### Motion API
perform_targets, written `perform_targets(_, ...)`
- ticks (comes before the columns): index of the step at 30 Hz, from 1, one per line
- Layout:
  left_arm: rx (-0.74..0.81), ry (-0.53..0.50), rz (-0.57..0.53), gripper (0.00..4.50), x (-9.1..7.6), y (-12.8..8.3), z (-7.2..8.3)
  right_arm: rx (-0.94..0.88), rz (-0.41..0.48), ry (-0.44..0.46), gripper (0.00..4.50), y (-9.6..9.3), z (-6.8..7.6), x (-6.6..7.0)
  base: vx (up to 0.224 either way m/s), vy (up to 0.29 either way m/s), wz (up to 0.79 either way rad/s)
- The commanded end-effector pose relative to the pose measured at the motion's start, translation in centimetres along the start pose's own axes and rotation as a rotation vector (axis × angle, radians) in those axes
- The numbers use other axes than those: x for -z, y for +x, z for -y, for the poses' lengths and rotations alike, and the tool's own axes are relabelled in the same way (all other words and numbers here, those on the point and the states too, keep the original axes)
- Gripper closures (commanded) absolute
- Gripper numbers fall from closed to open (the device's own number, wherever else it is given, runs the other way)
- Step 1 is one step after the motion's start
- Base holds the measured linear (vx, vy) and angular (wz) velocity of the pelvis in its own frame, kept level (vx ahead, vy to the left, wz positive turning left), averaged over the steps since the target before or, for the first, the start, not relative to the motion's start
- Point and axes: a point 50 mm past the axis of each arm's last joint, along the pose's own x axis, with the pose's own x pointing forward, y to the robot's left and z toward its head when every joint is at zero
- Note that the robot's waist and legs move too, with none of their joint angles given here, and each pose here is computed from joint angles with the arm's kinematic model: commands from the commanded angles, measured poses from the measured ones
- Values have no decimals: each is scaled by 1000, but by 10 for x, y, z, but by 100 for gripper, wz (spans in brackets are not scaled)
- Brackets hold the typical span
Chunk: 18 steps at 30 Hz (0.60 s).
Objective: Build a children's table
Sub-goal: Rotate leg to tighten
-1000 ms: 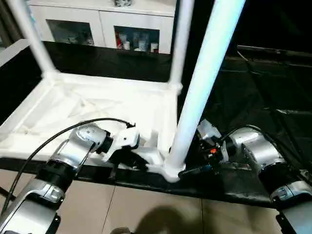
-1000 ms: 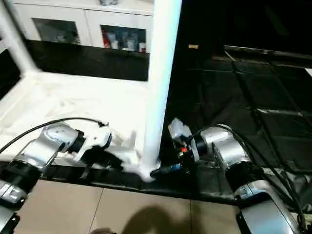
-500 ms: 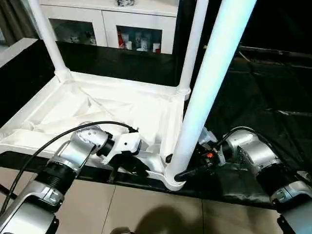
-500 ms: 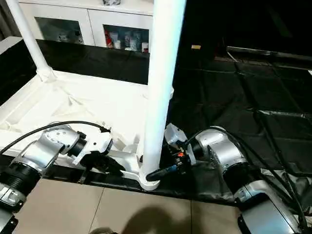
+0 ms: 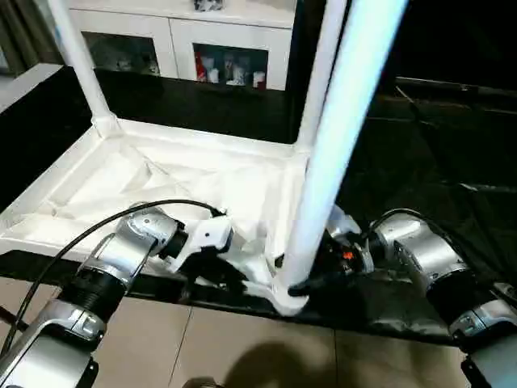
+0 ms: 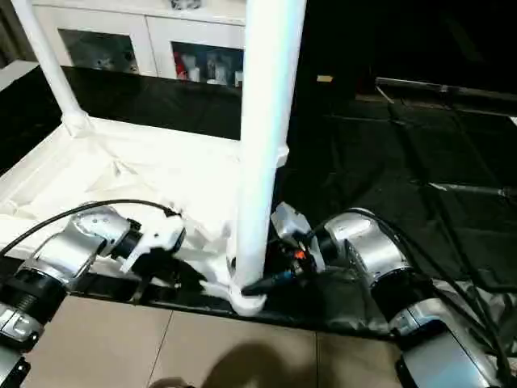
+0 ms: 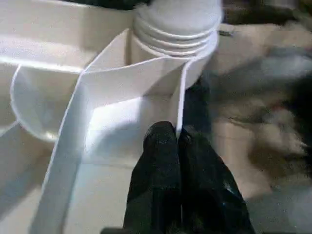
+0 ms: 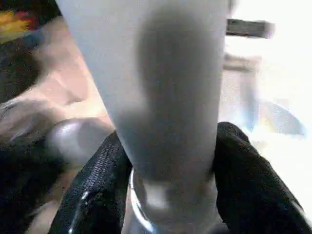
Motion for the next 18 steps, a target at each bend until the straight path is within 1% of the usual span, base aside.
perform_targets(1,-30,-17,53,450,-15,22,-5,106,-3,63,241,22,5,6,0,0,0)
perform_targets(3,-83,-56,77,450,-19,25,-11,199,12,89,247,30,12,6,0,0,0)
perform_targets(4,-129,-86,97,450,-22,28,-15,265,19,103,247,36,17,5,0,0,0)
perform_targets(5,-206,-120,115,450,-28,32,-23,361,31,132,247,44,24,2,0,0,0)
perform_targets(7,-292,-164,129,450,-34,35,-31,474,41,173,248,53,33,-2,0,0,0)
perform_targets(9,-330,-186,136,450,-37,36,-35,515,42,190,248,57,35,-4,0,0,0)
perform_targets(10,-411,-228,164,450,-43,37,-43,581,48,207,248,65,40,-8,0,0,0)
perform_targets(11,-413,-229,164,450,-43,37,-43,582,49,207,248,65,40,-8,0,0,0)
perform_targets(14,-537,-266,189,450,-52,39,-53,671,56,243,248,77,44,-13,0,0,0)
perform_targets(16,-573,-282,199,450,-56,40,-56,705,55,271,248,83,46,-13,0,0,0)
perform_targets(18,-588,-287,207,450,-57,41,-56,709,52,266,248,86,45,-12,0,0,0)
